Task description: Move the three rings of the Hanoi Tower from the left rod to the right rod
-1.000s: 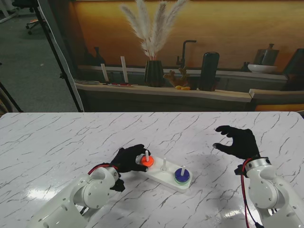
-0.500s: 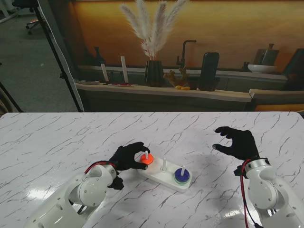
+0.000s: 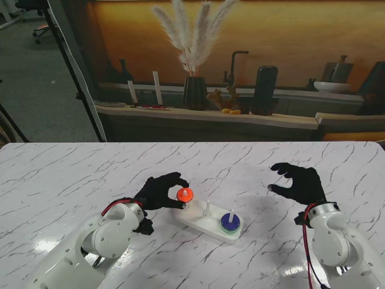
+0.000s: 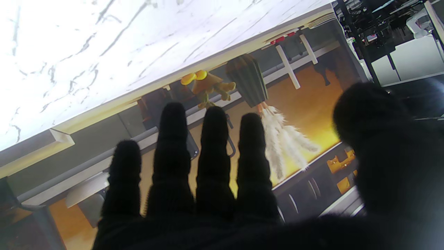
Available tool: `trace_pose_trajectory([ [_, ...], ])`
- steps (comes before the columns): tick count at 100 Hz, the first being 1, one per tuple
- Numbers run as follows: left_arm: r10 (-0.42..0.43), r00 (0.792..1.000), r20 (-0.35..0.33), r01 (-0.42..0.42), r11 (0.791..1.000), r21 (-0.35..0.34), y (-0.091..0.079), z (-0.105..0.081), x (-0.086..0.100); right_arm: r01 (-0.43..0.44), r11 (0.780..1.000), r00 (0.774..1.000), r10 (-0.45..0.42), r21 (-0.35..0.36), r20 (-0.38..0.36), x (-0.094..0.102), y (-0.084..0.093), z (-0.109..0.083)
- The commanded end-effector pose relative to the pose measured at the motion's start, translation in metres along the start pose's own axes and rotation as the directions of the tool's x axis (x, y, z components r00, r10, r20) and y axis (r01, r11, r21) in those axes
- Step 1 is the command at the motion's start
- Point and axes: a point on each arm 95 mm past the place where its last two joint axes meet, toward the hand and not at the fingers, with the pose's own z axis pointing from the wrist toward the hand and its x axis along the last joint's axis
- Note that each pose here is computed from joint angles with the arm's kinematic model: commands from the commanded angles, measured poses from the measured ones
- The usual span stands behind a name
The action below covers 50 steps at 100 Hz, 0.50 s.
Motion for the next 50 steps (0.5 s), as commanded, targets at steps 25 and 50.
trace_pose_trajectory([
  [25, 0.005, 0.999, -0.05, -0.005, 1.0, 0.002, -0.01, 0.0, 0.011, -0.024, 1.0, 1.0, 0.024, 0.018, 0.001, 0.003, -0.012, 0.0],
  [50, 0.011, 0.997, -0.081, -0.011, 1.0, 0.003, -0.017, 0.0, 0.021, -0.026, 0.999, 1.0, 0.026, 0.021, -0.003, 0.003, -0.013, 0.001],
])
